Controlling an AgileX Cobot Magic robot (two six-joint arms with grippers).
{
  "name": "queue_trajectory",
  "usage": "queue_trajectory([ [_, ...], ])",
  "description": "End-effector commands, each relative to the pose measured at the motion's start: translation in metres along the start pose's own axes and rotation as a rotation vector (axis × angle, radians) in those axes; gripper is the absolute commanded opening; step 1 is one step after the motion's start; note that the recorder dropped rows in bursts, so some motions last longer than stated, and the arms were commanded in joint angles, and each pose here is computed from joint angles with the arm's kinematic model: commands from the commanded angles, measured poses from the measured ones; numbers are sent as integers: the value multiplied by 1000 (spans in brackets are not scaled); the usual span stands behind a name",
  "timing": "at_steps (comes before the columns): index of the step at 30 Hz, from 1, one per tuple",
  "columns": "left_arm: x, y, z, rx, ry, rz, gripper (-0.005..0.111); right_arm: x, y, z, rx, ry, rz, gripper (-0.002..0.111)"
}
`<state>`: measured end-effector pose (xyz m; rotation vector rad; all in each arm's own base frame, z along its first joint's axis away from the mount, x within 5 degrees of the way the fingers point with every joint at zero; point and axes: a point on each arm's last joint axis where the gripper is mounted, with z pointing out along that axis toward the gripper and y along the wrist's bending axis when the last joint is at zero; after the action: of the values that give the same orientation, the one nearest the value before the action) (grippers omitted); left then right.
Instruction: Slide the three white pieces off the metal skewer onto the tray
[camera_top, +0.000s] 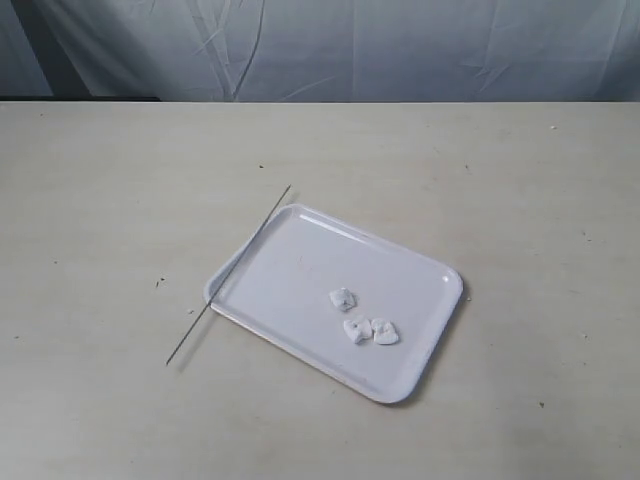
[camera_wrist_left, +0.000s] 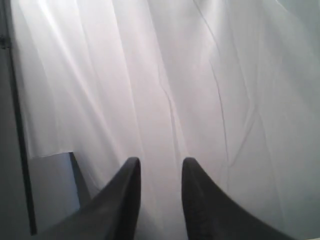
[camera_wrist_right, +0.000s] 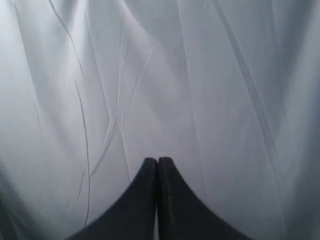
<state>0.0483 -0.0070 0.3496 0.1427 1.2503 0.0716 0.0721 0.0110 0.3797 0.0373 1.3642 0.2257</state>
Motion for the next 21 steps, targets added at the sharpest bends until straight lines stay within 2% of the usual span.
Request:
queue_trajectory([
  [1, 16, 7, -23, -127, -51, -3, 29, 41, -8, -10, 32, 63, 1, -1],
  [4, 32, 13, -36, -229, -62, -52, 29, 64, -20, -17, 117, 53, 12, -1],
  [6, 50, 17, -35, -290, -10, -145, 29, 77, -24, -21, 148, 59, 13, -1],
  [9, 71, 17, -35, -315, 54, -272, 29, 96, -32, -26, 204, 68, 18, -1],
  [11, 79, 13, -34, -286, 80, -280, 29, 96, -38, -27, 258, 33, 55, -1],
  [13, 84, 7, -33, -214, 99, -204, 29, 97, -40, -28, 282, 18, 129, -1],
  [15, 88, 4, -32, -185, 110, -177, 29, 99, -42, -29, 307, 10, 168, -1],
  [18, 94, 3, -32, -186, 128, -210, 29, 101, -48, -30, 361, -13, 229, -1],
  [21, 95, 0, -32, -159, 127, -255, 29, 103, -47, -31, 357, -9, 232, -1],
])
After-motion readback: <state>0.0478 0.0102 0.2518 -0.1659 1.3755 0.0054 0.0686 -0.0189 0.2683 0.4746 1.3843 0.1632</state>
